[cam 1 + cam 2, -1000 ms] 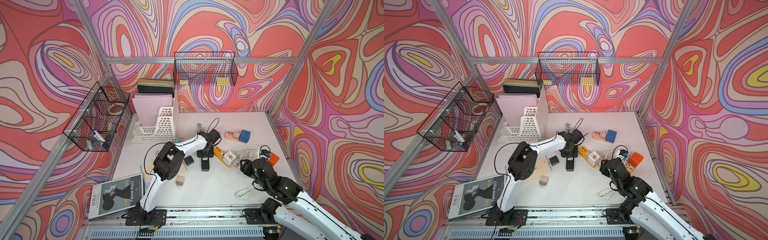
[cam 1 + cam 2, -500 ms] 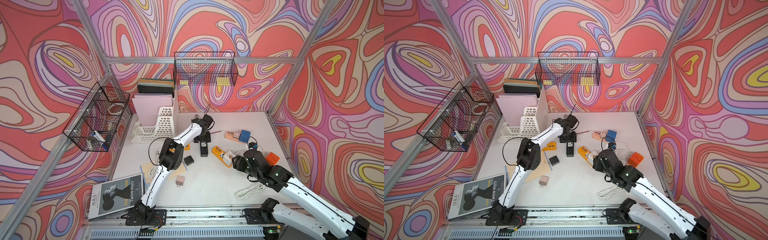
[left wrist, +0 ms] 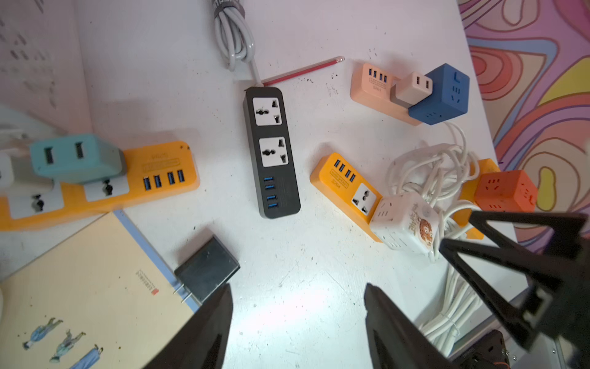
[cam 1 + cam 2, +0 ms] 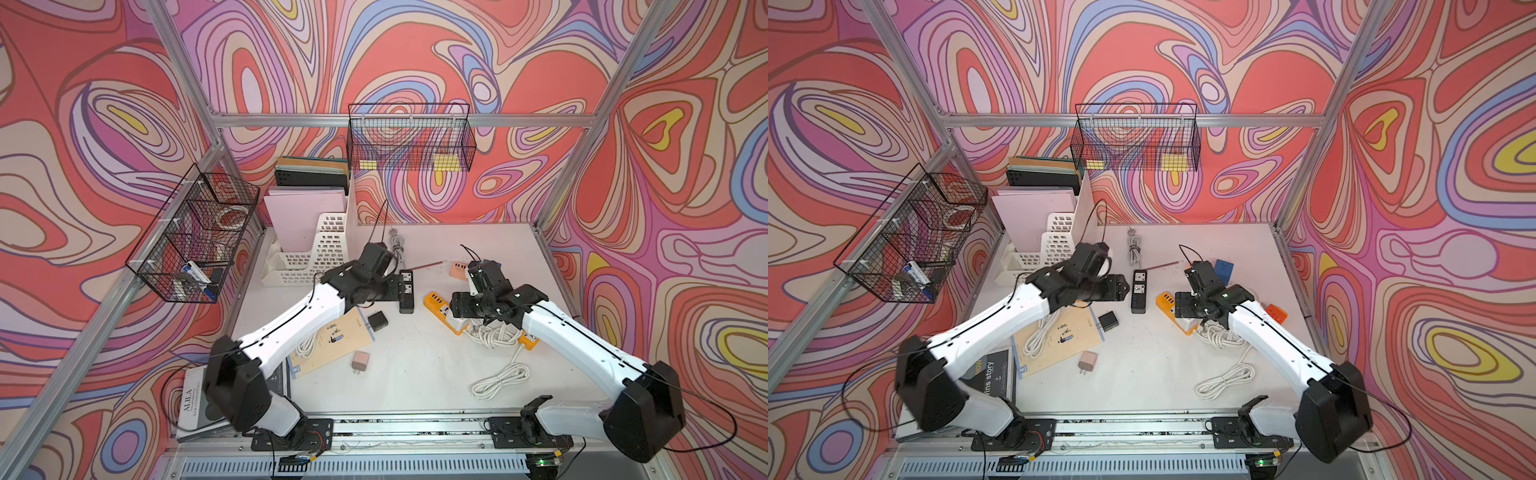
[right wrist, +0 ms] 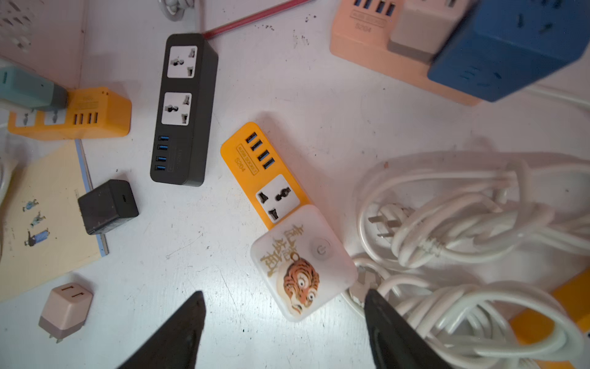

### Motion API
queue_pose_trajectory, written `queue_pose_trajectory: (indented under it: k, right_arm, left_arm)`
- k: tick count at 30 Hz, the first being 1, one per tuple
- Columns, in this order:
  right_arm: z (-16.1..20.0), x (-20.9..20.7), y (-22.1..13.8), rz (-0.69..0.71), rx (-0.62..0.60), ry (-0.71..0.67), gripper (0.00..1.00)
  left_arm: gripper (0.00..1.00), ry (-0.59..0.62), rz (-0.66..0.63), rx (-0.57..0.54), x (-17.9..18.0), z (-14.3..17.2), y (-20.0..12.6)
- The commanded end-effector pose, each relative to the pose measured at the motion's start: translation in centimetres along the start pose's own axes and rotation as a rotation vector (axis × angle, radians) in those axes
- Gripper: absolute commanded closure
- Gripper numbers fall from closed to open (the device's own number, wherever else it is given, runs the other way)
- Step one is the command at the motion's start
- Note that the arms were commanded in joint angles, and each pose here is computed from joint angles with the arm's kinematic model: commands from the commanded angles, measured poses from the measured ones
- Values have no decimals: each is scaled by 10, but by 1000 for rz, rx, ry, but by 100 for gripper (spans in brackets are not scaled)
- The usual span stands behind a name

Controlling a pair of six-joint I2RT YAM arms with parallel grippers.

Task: Pull the plug off the socket
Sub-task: Move the socket to the center of the board.

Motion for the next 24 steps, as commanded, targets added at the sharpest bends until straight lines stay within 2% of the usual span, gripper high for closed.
queue_pose_trajectory:
  k: [1,5,9,13,18,24]
  right_arm:
    - [-3,5,19,-15,51,-249,19]
    - [-4,-6,37,48,120,-406,16]
    - [-10,-18,46,103,154,-451,16]
    - [-1,-22,64,80,221,-477,16]
    - [10,-13,75,-14,283,-475,21]
    - [14,-5,72,-63,297,-404,36]
  left_arm:
    - [29,-113,10,-58,26,34,4]
    - [28,-229,71,-148,48,69,-3]
    - [17,-342,75,-179,69,98,1]
    - [15,-362,74,-196,74,101,-2]
    - [15,-376,116,-185,66,98,3]
    - [16,-417,171,-114,53,99,18]
Point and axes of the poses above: each gripper's point midway between its finger pads, its own y axis out along the fingers, its own x axis along the line the jaws close on, z = x × y, the point moved 2 cm from there along -y, back along the fingers, and after that the axes turned 4 degrees about y, right-handed, at the moved point
